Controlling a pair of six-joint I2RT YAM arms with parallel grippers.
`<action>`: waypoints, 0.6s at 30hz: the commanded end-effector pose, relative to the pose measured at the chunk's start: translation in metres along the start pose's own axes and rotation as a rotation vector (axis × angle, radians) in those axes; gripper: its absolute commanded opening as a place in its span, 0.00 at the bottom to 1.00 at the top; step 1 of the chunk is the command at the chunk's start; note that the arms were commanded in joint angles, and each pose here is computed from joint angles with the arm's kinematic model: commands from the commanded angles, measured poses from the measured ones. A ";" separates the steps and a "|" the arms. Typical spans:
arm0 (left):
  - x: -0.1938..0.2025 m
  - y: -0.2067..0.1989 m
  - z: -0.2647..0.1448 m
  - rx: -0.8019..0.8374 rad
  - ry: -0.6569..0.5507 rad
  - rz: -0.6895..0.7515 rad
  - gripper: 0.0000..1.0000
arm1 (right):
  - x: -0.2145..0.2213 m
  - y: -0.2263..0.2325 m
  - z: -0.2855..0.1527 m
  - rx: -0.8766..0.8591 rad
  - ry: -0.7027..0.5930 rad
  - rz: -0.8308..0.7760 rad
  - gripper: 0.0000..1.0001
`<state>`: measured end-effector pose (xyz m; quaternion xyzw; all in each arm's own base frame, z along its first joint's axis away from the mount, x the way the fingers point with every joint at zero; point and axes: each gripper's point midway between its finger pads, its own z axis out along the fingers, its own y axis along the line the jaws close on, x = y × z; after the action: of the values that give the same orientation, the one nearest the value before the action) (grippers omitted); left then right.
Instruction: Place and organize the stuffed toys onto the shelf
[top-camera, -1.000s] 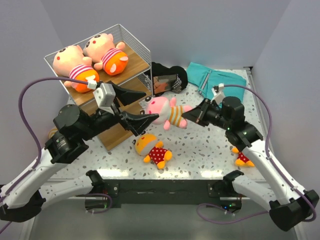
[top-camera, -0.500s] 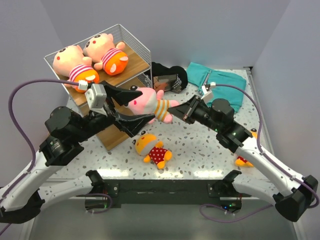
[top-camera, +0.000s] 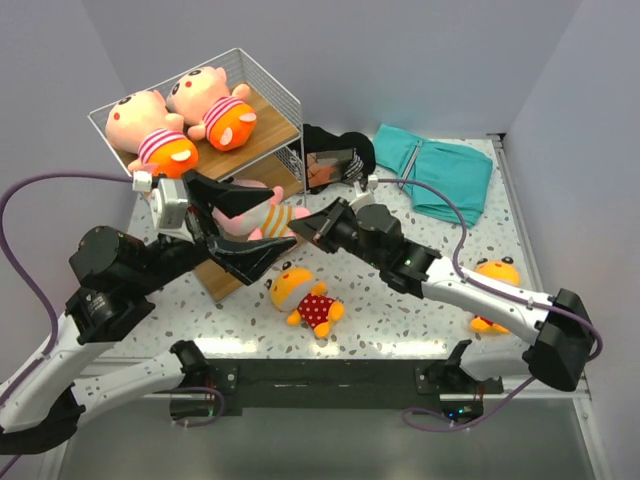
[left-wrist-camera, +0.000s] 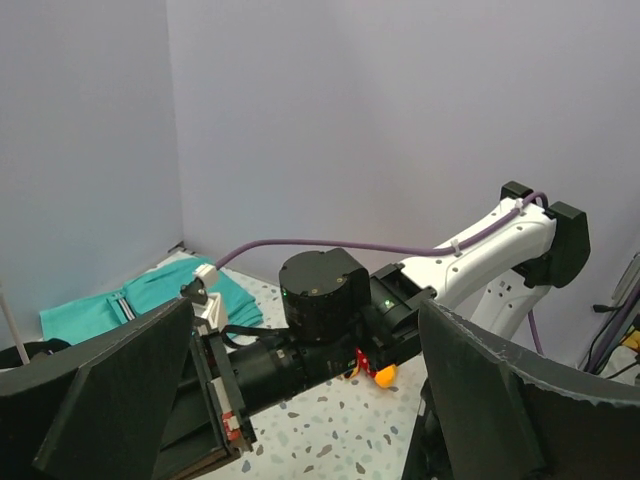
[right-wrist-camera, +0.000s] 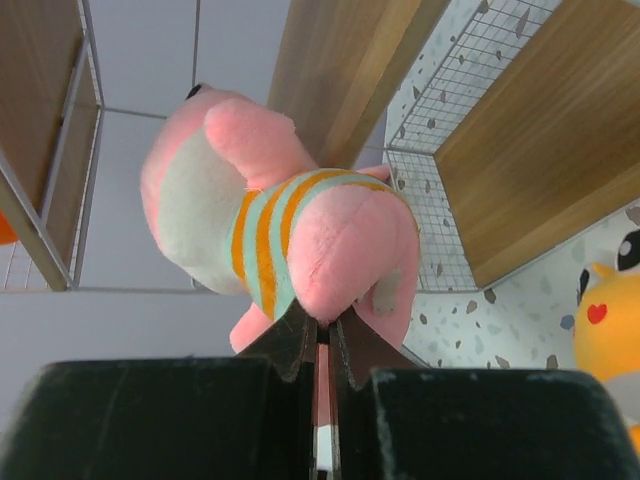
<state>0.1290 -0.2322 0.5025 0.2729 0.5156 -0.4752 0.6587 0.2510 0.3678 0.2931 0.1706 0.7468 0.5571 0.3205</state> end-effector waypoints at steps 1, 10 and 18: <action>-0.007 -0.003 -0.003 0.003 -0.030 -0.017 1.00 | -0.037 0.073 0.004 -0.168 -0.185 0.086 0.00; -0.004 0.003 -0.012 -0.034 -0.030 -0.011 1.00 | -0.058 0.065 0.024 -0.130 -0.333 0.153 0.00; 0.003 0.006 -0.013 -0.049 -0.019 -0.012 1.00 | -0.056 0.065 0.050 -0.117 -0.368 0.176 0.00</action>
<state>0.1279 -0.2214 0.4939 0.2604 0.5220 -0.4672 0.6644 0.3058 0.3944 0.3215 0.2739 0.6834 0.5563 0.3853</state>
